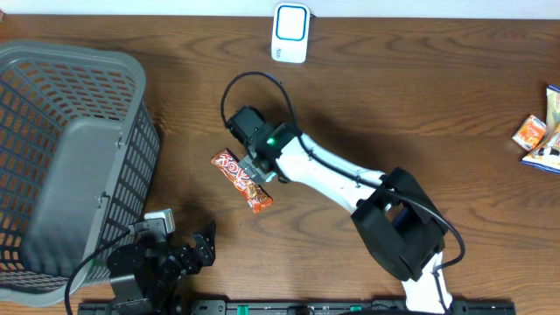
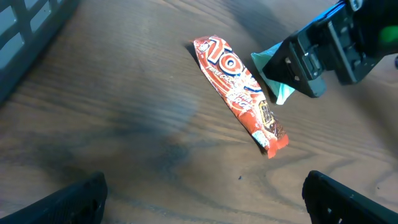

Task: Scan the item barcode
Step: 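Reach the right gripper to the mint-green wipes pack and grasp it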

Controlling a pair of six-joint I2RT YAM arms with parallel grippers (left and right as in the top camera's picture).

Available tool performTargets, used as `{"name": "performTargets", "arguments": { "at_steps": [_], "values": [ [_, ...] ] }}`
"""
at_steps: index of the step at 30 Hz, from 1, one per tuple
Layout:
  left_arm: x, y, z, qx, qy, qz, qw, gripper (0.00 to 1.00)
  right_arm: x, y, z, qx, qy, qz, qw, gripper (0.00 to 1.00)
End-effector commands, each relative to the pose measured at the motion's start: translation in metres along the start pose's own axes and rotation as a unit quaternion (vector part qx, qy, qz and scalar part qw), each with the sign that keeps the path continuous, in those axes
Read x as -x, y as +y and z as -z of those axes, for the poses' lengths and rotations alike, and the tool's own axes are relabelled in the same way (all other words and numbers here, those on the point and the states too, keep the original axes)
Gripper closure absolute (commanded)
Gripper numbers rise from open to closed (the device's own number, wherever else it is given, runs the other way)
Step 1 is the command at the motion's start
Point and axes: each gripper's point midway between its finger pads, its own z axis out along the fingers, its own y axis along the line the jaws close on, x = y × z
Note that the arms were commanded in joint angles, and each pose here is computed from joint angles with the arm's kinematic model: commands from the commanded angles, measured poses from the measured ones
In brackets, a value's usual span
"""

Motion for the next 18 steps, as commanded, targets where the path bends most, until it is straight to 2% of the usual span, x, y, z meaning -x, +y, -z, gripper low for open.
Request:
{"name": "performTargets", "arguments": {
  "at_steps": [1, 5, 11, 13, 15, 16, 18],
  "values": [
    [-0.001, 0.002, 0.0, 0.004, 0.0, 0.002, 1.0, 0.02, 0.001, -0.007, 0.004, -0.04, -0.011, 0.022, 0.999, 0.18],
    [-0.001, 0.002, 0.0, 0.004, 0.0, 0.002, 1.0, 0.02, -0.009, -0.003, -0.006, -0.045, -0.009, 0.024, 0.999, 0.28],
    [-0.001, 0.002, 0.0, 0.004, 0.0, 0.002, 1.0, 0.02, -0.035, 0.0, -0.027, -0.054, 0.028, 0.027, 0.998, 0.18],
    [-0.001, 0.002, 0.0, 0.004, 0.0, 0.002, 1.0, 0.02, -0.045, 0.002, -0.035, -0.054, 0.042, 0.032, 0.997, 0.29],
    [-0.001, 0.002, 0.0, 0.004, 0.0, 0.002, 1.0, 0.02, -0.05, 0.003, -0.04, -0.054, 0.051, 0.035, 0.997, 0.55],
    [-0.001, 0.002, 0.0, 0.004, 0.0, 0.002, 1.0, 0.02, -0.051, 0.004, -0.04, -0.054, 0.052, 0.036, 0.997, 0.63],
    [-0.001, 0.002, 0.0, 0.004, 0.0, 0.002, 1.0, 0.02, -0.051, 0.003, -0.04, -0.053, 0.053, 0.035, 0.997, 0.87]
  ]
}}
